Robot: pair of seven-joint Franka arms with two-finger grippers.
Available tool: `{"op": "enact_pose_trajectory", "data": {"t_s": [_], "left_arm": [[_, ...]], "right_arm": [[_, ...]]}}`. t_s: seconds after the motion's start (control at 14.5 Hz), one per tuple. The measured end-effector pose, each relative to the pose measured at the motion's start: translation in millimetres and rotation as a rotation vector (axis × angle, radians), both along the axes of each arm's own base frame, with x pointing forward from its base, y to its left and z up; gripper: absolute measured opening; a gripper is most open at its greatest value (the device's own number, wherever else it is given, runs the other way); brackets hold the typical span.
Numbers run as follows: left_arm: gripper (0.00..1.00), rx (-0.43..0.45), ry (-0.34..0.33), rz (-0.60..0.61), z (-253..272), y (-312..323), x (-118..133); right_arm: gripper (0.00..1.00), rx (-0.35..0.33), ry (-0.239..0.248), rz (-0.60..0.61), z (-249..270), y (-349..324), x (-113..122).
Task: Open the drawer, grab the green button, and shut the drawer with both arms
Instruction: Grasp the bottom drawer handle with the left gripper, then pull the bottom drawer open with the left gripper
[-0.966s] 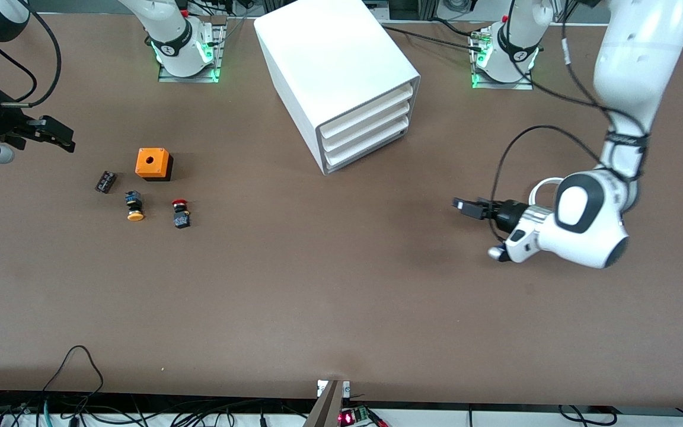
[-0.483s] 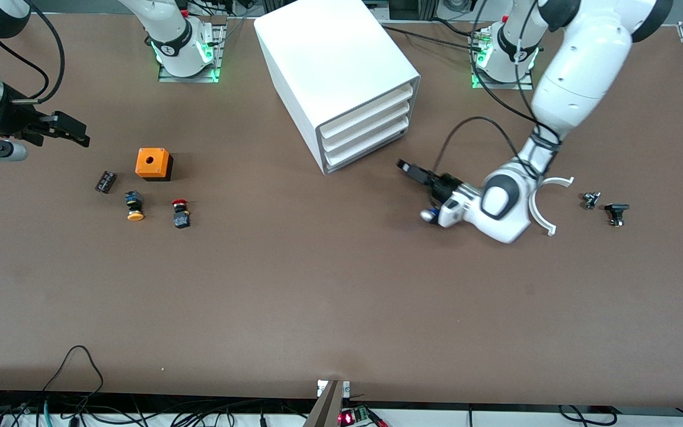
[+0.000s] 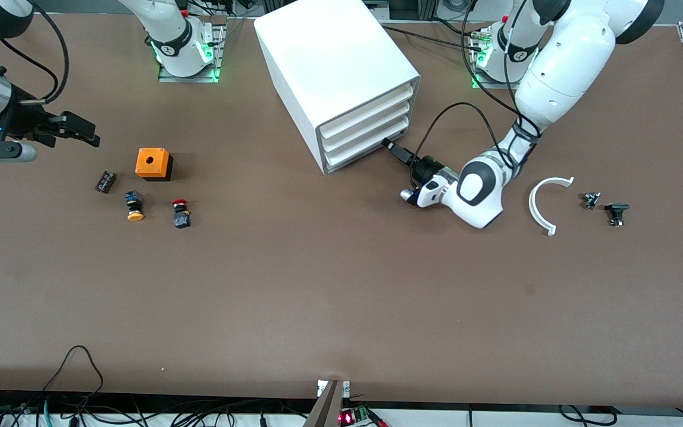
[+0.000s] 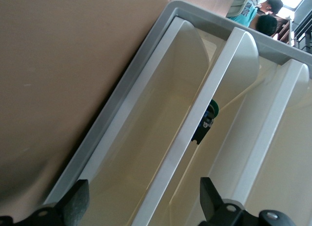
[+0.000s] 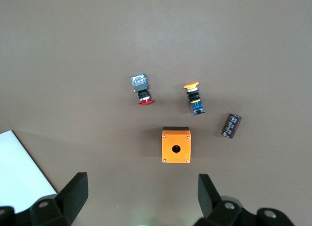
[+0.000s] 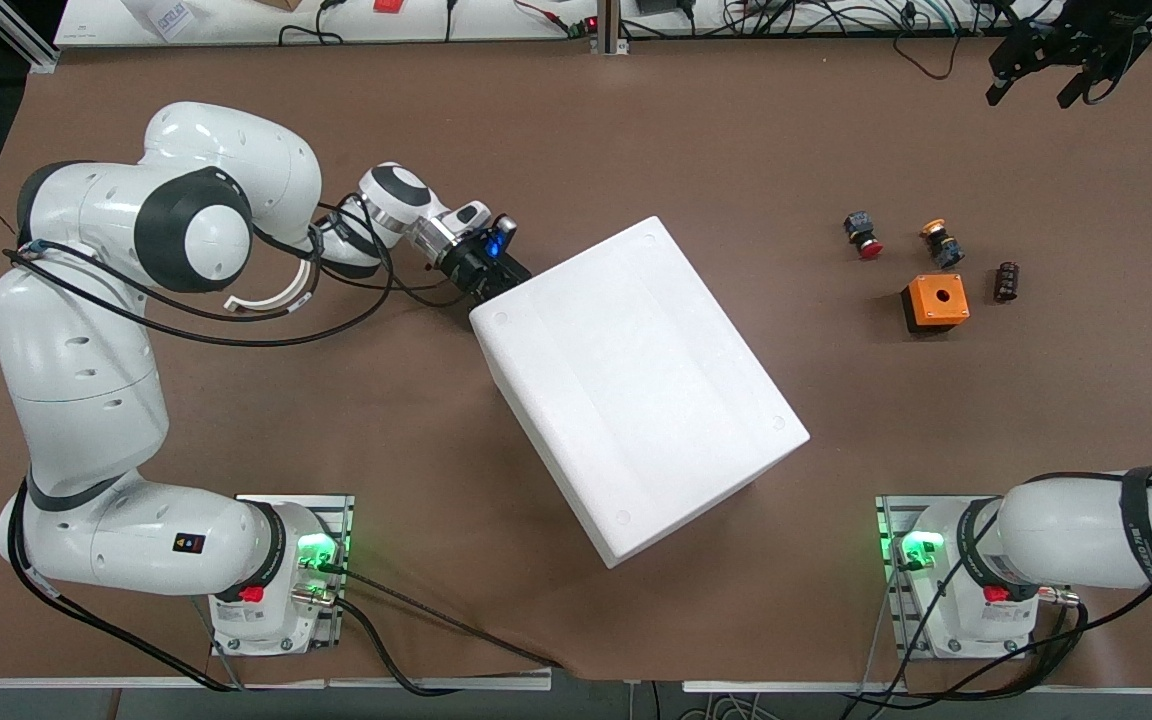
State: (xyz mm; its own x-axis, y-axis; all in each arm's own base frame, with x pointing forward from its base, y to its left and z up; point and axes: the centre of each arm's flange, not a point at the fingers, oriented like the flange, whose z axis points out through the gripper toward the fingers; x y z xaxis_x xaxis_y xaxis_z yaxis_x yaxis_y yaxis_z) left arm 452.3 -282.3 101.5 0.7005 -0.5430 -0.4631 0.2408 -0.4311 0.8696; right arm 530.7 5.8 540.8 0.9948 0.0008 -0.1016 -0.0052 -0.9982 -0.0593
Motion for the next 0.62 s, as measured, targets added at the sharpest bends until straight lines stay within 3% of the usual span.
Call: {"op": "enact_pose_trajectory", "data": {"t_s": [0.28, 0.41, 0.62], "left_arm": [[0.94, 0.008, -0.019, -0.005, -4.0, -20.3, -17.5], [0.69, -0.009, -0.042, -0.006, -4.3, -18.6, -16.5], [0.43, -0.028, -0.079, 0.011, 1.7, -8.9, -5.4]], "right_arm": [[1.00, 0.000, 0.007, 0.034, -3.4, 18.7, 0.5], [1.00, 0.000, 0.007, 0.037, -3.5, 20.2, 0.4], [1.00, 0.000, 0.005, 0.039, -3.7, 21.4, 0.9]]}}
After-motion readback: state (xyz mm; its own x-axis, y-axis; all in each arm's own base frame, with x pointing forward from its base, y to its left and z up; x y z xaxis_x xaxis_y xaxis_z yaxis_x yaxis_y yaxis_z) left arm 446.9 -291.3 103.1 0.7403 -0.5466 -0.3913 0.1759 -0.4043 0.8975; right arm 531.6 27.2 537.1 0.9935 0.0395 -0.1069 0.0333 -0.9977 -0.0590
